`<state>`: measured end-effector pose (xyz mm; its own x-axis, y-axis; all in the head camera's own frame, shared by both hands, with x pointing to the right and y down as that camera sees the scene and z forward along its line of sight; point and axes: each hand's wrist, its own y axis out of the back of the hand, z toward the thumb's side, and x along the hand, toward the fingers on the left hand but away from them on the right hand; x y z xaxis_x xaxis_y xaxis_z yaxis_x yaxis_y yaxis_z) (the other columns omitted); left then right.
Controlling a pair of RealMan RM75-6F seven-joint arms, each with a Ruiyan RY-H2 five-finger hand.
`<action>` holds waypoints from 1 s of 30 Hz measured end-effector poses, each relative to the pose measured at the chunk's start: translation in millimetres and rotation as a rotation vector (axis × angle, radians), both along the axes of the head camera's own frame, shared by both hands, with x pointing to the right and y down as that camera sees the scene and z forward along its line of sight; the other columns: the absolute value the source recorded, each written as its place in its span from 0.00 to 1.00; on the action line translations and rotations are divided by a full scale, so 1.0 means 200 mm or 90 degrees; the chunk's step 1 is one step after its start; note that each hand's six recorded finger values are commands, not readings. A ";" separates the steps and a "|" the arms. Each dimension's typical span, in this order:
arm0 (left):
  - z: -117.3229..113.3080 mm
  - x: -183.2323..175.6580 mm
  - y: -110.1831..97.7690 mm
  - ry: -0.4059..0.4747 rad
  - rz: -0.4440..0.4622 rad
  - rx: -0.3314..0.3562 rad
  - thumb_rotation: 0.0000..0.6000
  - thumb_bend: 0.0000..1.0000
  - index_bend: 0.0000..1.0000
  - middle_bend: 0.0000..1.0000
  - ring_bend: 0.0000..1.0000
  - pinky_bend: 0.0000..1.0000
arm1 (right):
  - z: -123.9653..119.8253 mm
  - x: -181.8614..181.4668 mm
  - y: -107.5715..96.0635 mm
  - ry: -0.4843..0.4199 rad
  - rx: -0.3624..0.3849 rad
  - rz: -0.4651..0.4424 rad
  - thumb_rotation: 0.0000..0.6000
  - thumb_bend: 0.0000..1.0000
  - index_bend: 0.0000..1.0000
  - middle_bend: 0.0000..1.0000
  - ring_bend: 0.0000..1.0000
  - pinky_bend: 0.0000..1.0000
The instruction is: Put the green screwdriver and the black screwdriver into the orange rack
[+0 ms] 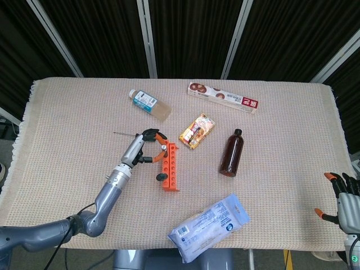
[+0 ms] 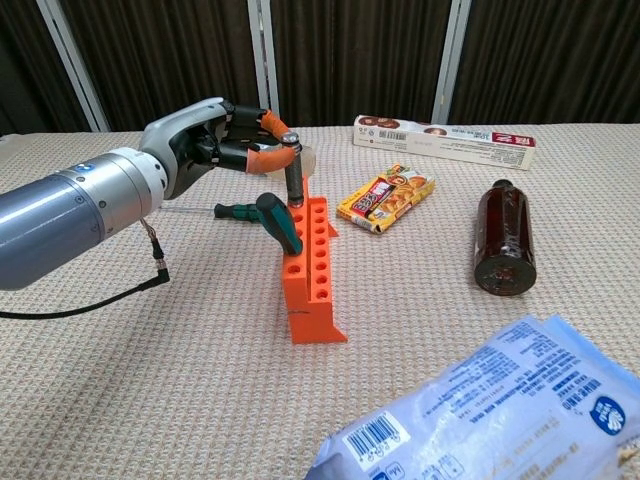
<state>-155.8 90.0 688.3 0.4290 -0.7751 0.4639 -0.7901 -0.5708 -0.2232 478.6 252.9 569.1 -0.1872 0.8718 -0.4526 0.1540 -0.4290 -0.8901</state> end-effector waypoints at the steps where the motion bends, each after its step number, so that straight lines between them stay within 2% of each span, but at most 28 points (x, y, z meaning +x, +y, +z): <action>1: 0.00 0.00 0.00 -0.001 0.000 -0.001 1.00 0.54 0.69 0.31 0.10 0.04 | 0.00 0.00 0.00 0.000 0.000 0.000 1.00 0.00 0.15 0.13 0.00 0.06; 8: 0.01 0.00 0.02 -0.007 0.006 -0.004 1.00 0.54 0.69 0.31 0.10 0.04 | 0.01 0.00 0.00 -0.002 -0.001 0.000 1.00 0.00 0.15 0.13 0.00 0.06; 11: 0.01 0.00 0.02 -0.007 0.006 -0.002 1.00 0.54 0.66 0.29 0.08 0.03 | 0.01 0.00 0.00 -0.002 -0.001 0.000 1.00 0.00 0.15 0.13 0.00 0.06; 14: 0.01 0.00 0.03 -0.011 0.014 0.000 1.00 0.51 0.52 0.19 0.02 0.01 | 0.01 0.00 0.00 -0.002 -0.001 0.001 1.00 0.00 0.15 0.13 0.00 0.06; 16: 0.01 0.00 0.03 -0.013 0.021 -0.001 1.00 0.47 0.34 0.06 0.00 0.00 | 0.01 0.00 0.00 -0.002 -0.001 0.001 1.00 0.00 0.15 0.13 0.00 0.06; 17: 0.01 0.00 0.03 -0.014 0.025 -0.002 1.00 0.46 0.28 0.03 0.00 0.00 | 0.01 0.00 0.00 -0.002 -0.001 0.001 1.00 0.00 0.15 0.13 0.00 0.06; 19: 0.00 0.00 0.04 -0.018 0.031 -0.001 1.00 0.44 0.14 0.00 0.00 0.00 | 0.01 0.01 0.00 -0.002 -0.001 0.001 1.00 0.00 0.15 0.13 0.00 0.06; 21: 0.00 0.00 0.04 -0.021 0.036 0.003 1.00 0.42 0.05 0.00 0.00 0.00 | 0.01 0.01 0.00 -0.001 -0.001 0.001 1.00 0.00 0.15 0.13 0.00 0.06; 24: -0.01 -0.01 0.04 -0.023 0.039 0.012 1.00 0.41 0.00 0.00 0.00 0.00 | 0.01 0.01 0.00 -0.002 -0.001 0.002 1.00 0.00 0.15 0.13 0.00 0.06; 30: -0.03 -0.01 0.04 -0.025 0.040 0.024 1.00 0.41 0.00 0.00 0.00 0.00 | 0.01 0.01 0.00 -0.004 0.000 0.001 1.00 0.00 0.15 0.13 0.00 0.06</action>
<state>-158.2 98.8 682.8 0.4599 -0.7640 0.4526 -0.7430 -0.6102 -0.2751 480.2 252.4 571.2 -0.1857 0.8714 -0.4541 0.1598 -0.4292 -0.8890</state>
